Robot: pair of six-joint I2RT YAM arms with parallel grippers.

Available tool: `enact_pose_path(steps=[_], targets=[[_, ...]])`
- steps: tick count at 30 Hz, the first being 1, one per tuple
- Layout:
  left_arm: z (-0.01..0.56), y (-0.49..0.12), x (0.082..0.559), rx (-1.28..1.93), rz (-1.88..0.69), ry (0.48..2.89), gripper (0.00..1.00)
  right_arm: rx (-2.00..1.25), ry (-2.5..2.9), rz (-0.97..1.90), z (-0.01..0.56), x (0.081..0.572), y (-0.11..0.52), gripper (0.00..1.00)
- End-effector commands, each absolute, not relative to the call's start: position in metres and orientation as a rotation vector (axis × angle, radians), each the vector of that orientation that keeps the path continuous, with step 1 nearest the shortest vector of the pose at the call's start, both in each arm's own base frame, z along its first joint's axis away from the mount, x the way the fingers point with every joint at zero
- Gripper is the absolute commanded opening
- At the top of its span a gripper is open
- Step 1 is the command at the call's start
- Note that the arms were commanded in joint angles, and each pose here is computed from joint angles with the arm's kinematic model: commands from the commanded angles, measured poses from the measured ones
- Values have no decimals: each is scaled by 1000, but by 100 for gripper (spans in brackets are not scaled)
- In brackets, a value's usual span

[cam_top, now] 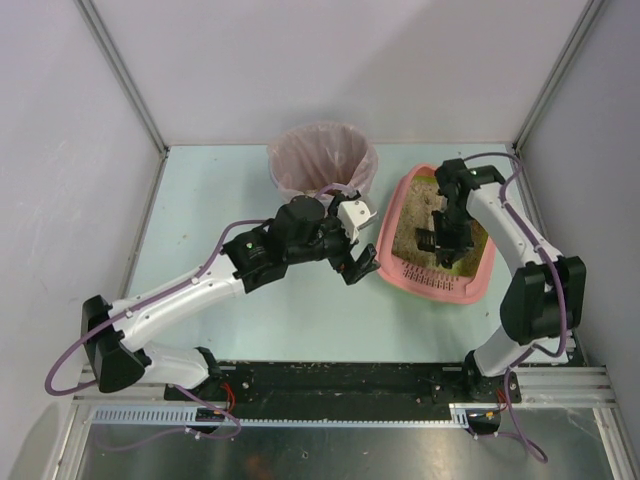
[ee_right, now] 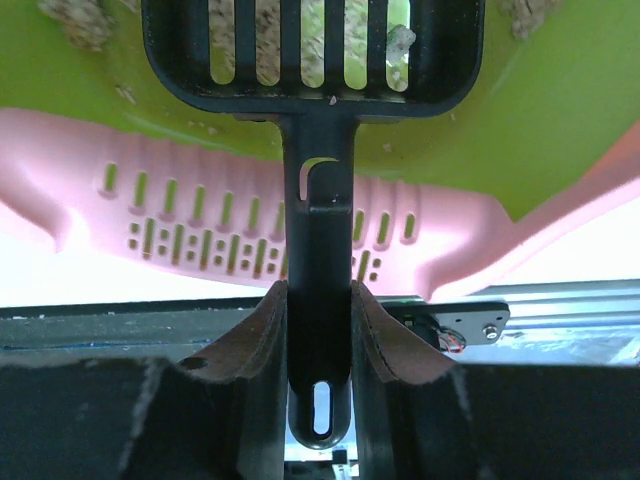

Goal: Clean the litter box

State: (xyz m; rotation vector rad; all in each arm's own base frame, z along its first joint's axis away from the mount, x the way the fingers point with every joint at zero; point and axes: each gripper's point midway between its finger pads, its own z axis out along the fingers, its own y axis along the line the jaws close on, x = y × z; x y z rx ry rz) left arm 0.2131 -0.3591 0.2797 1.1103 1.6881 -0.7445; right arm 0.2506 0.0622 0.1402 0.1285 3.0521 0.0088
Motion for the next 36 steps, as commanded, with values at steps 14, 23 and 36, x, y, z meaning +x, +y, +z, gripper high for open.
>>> enact_pose_path(steps=[14,23,36], targets=[[303,-356,206,1116,-777,1603,97,-4,3146,-48,127,317,68,0],[302,-358,206,1118,-780,1606,97,44,3143,-15,117,346,62,0],[300,-355,210,1111,-751,1609,97,30,3016,-72,101,383,60,0]])
